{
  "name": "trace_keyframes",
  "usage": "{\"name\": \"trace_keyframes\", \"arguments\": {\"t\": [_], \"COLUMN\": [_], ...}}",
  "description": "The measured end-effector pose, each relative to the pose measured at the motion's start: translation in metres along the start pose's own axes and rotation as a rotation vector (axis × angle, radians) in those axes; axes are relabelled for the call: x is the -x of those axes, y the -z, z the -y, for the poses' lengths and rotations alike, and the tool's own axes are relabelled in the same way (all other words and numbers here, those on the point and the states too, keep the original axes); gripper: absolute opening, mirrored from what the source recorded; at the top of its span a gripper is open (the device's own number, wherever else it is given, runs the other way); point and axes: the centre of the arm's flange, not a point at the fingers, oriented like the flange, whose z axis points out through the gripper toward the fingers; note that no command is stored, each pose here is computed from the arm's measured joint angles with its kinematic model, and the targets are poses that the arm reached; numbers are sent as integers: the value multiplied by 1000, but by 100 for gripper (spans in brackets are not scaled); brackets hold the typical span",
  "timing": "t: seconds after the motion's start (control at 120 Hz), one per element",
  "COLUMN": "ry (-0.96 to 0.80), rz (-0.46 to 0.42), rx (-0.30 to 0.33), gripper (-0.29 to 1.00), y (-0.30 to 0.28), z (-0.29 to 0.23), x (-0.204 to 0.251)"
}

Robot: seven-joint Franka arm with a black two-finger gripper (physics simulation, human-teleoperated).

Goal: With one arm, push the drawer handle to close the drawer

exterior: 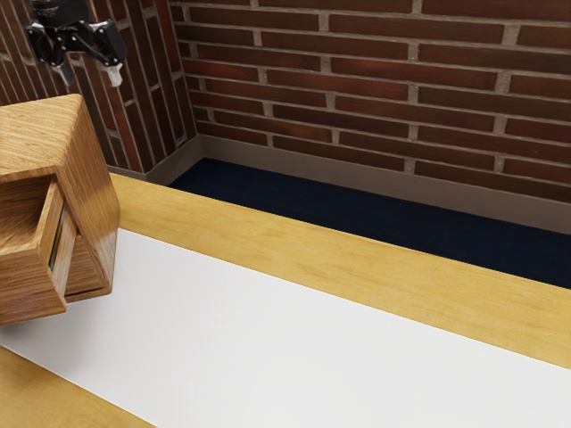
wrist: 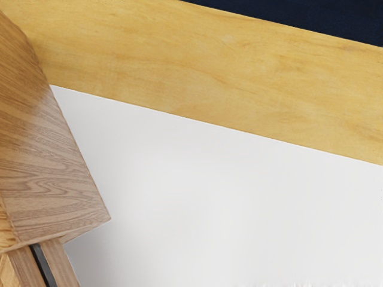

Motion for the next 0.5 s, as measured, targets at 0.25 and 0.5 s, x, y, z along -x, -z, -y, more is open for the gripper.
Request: {"name": "trace_keyframes", "arguments": {"t": [0.25,0.5], "ry": [-16,-42], "rz": [-294,-85], "rx": [40,31], "gripper": [68,68], "y": [160,101], "z": [21,21], "x": [77,101]}}
